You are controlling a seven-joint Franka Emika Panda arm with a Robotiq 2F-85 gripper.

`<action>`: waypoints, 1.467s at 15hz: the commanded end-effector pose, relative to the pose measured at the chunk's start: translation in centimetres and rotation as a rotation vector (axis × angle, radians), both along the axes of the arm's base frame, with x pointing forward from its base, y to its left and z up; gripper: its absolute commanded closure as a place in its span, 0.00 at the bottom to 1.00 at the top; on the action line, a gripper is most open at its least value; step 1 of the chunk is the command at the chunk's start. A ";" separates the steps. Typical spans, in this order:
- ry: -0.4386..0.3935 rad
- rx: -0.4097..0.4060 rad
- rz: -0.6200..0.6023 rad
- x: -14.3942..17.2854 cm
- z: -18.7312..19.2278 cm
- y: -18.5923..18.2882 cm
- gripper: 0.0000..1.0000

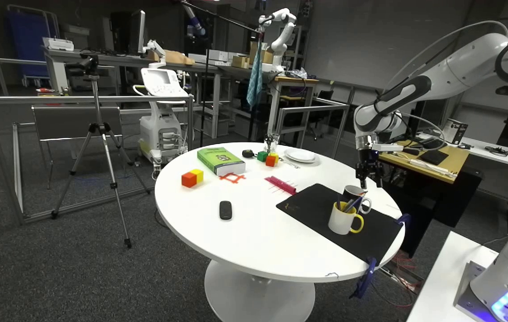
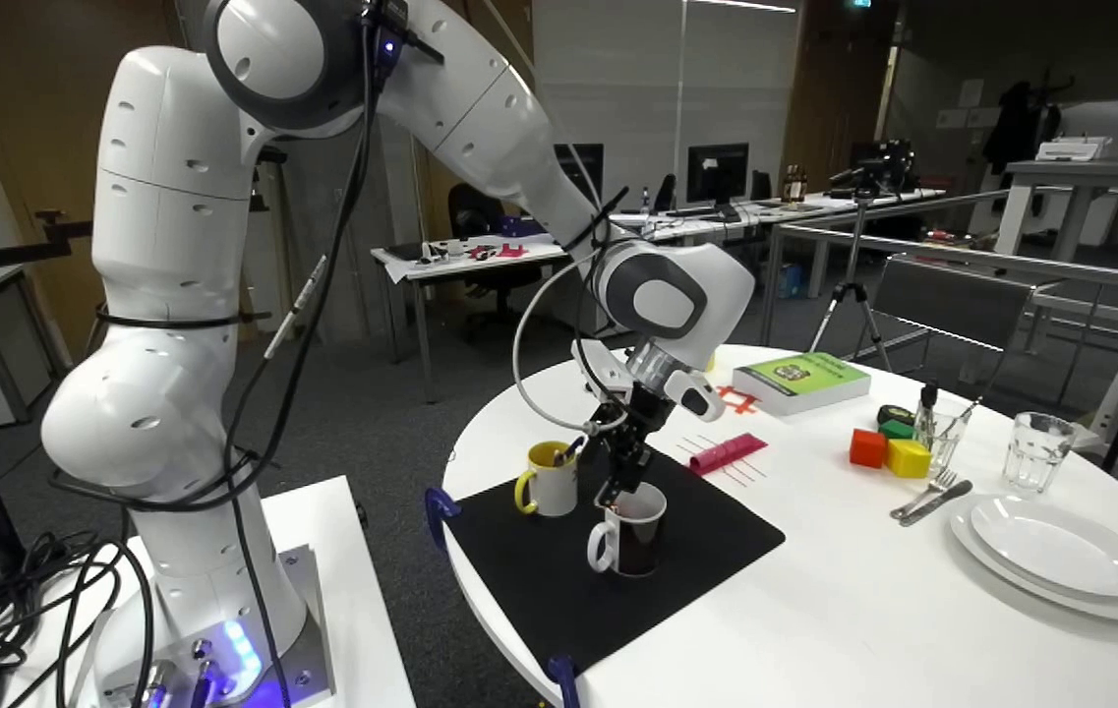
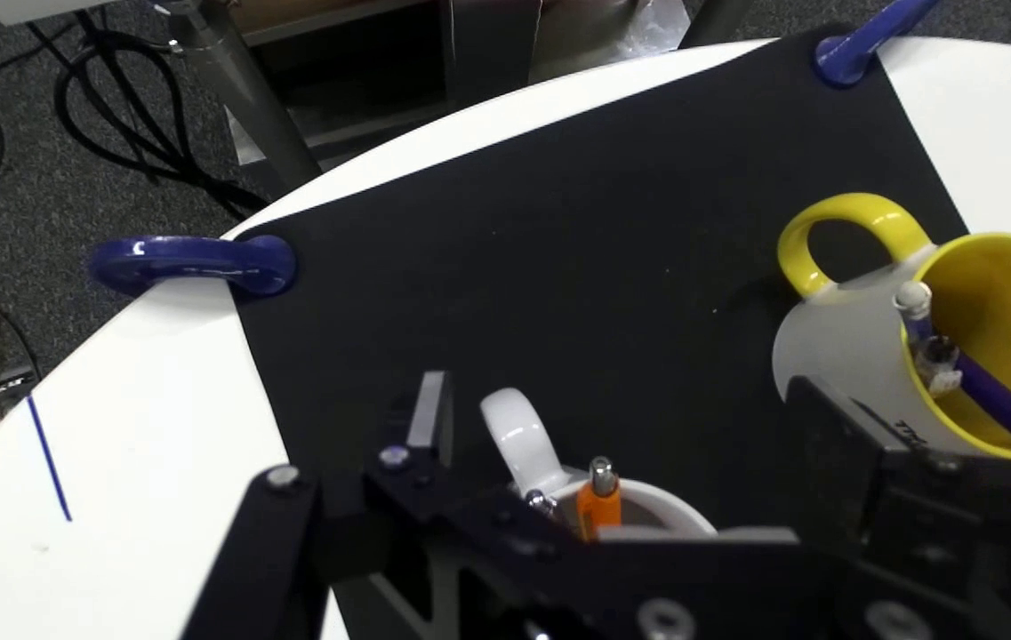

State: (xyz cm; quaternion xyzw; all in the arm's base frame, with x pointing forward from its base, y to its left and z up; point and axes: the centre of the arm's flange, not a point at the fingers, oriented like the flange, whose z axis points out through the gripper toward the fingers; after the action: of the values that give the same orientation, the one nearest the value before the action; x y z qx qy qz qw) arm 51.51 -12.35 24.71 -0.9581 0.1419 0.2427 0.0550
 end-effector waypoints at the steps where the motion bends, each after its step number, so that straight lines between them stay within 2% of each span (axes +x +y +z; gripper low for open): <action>1: -0.004 0.008 -0.023 1.7 0.0 -0.8 0.00; 7: -0.003 0.000 -0.019 3.3 -0.9 -0.8 0.08; 12: 0.012 0.003 -0.014 3.7 -1.9 -0.6 0.08; 15: 0.018 0.005 -0.011 3.8 -2.2 -0.5 0.12; 22: 0.032 0.012 -0.007 4.1 -2.0 0.2 0.10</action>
State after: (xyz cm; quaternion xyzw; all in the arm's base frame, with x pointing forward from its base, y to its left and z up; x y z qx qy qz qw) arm 54.83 -12.48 21.88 -0.9584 0.1357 0.2465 0.0485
